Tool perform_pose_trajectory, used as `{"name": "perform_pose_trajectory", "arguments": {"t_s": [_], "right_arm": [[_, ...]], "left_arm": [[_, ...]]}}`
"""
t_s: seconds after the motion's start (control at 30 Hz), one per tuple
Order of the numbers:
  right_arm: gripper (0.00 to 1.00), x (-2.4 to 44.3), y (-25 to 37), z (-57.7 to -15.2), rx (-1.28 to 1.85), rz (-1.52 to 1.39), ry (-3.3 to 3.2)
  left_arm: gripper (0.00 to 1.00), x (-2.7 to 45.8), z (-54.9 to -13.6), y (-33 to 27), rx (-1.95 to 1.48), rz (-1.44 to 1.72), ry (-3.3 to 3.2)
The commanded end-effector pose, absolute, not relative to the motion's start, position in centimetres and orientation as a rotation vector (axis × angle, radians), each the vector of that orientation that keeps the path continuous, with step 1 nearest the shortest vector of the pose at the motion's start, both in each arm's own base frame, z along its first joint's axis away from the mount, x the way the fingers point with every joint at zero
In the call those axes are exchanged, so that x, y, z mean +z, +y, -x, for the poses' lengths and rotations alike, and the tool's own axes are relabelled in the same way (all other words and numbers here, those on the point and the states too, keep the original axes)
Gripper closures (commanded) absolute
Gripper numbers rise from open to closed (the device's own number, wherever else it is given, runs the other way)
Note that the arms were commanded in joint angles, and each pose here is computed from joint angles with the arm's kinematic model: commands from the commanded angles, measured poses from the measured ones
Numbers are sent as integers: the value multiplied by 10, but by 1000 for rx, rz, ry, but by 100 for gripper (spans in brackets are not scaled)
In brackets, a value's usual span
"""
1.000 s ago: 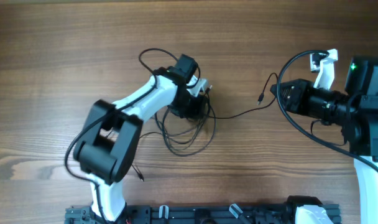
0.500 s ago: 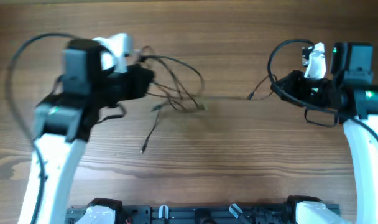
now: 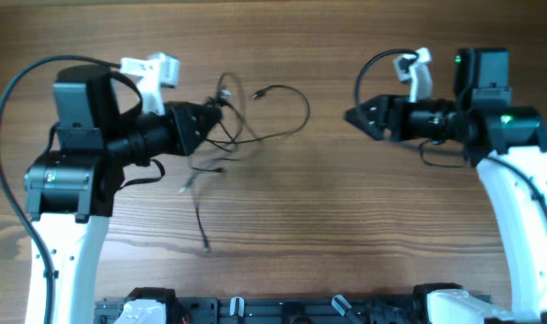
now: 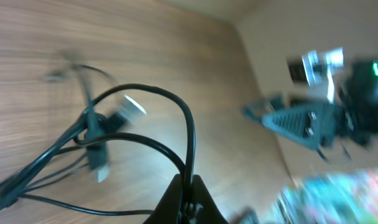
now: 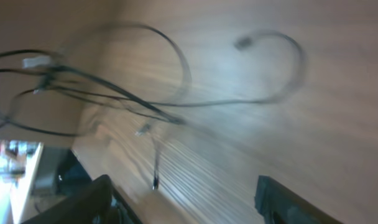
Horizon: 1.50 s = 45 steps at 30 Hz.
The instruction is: Untangle cables
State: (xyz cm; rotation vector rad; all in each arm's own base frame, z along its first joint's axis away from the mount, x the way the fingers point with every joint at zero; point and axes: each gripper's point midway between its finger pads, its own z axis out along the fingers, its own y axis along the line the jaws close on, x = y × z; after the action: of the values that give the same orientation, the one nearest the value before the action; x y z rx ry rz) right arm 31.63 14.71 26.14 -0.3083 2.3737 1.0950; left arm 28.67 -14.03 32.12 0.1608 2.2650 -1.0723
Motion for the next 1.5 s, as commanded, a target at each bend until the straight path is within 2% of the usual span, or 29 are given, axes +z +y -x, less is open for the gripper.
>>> {"name": "perform_pose_trajectory", "arguments": {"t_s": [0.0,0.07,0.17,0.3,0.5,0.6,0.63,0.67,0.73,0.83,0.93,1.03,1.13,1.37,1.47], "right_arm": [[23,313,200,-289,1207,597,2158],[23,316,219,-288,1212,625,2143],[24,299,228,-302,1124,479,2253],[26,274,241,-307,1139,462,2340],[38,271,279,-299,1313,652,2262],[50,268,294,-305,1317,695,2216],[57,267,297,-308,1319,701,2207],[67,265,300,-311,1321,699,2202],[96,249,293,-329,1246,547,2294],[96,220,252,-355,1006,189,2469],[96,196,196,-363,747,-132,2588],[96,172,127,-354,433,-355,2689],[96,156,66,-335,130,-514,2768],[96,152,23,-326,153,-567,2822],[96,158,-7,-330,337,-646,2784]], "left_arm": [[96,334,-258,-178,-1283,-473,2179],[96,339,-252,-188,-1342,-529,2150],[96,353,-250,-193,-1392,-577,2075],[96,380,-263,-183,-1430,-426,2024],[96,400,-263,-178,-1467,-377,1973],[96,401,-260,-179,-1483,-392,1969],[96,401,-260,-179,-1482,-393,1968],[96,402,-260,-179,-1480,-394,1965],[96,403,-265,-174,-1457,-381,1953],[96,398,-290,-137,-1329,-210,1962],[96,384,-318,-75,-1125,62,1980],[96,358,-336,-3,-791,261,2012],[96,327,-337,49,-610,501,2075],[96,310,-338,77,-436,596,2111],[96,303,-333,89,-358,661,2127]]}}
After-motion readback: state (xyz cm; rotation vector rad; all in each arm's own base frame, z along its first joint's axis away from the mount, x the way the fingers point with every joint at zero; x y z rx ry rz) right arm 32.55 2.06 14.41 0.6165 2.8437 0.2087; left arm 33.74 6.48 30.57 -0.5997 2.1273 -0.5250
